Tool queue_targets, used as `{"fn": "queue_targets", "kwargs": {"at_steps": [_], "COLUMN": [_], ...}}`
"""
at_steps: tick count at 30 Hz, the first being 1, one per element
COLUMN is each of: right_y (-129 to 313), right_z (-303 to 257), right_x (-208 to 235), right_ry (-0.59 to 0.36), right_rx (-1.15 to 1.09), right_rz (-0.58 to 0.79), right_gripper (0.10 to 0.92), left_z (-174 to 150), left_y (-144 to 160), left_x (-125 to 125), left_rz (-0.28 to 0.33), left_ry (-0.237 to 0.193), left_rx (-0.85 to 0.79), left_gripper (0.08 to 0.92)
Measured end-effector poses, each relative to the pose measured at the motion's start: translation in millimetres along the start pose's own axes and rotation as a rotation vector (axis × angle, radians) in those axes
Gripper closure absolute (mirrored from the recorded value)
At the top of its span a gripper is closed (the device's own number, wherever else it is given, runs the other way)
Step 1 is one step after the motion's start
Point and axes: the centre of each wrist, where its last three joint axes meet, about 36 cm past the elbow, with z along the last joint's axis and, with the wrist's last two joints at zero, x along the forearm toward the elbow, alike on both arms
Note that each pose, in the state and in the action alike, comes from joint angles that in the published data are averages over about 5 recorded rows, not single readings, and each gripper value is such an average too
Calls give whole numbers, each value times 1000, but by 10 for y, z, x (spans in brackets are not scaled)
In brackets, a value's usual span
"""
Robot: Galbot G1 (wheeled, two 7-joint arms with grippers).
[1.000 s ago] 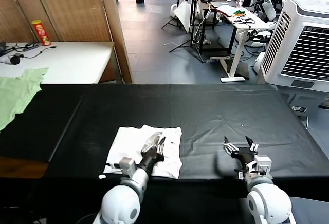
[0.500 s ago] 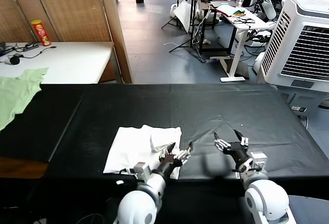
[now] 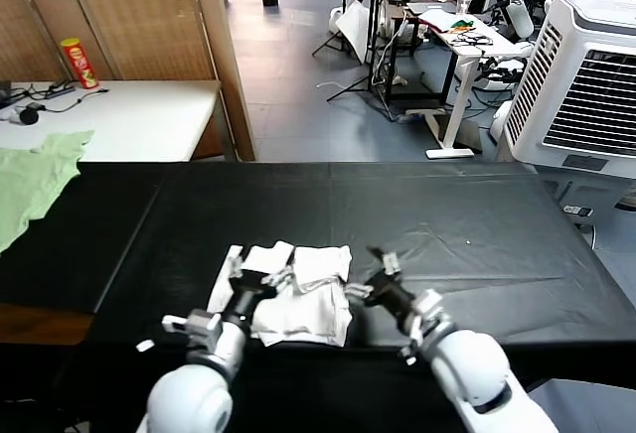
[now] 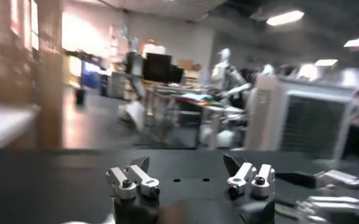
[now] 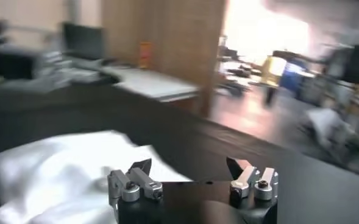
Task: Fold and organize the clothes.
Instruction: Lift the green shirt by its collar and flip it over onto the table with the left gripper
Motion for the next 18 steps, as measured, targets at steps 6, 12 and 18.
{"fn": "queue_targets", "kwargs": {"at_steps": [6,12,18], "right_y": [221,302,318], "right_z": [-17,1,36], "right_x": [-267,-397,-389], "right_ry": [8,19,30], "right_rx": [97,129,127], "right_rz": [-103,-117,-91], "right_gripper": [224,265,564], "left_z": [72,128,158], "left_y": [91,96,88], "left_x": [57,109,147], "left_rz": [-57,-82,-91], "left_ry": [0,6,10], "left_rx": [-44,-58,-62], "left_gripper": [201,201,201]}}
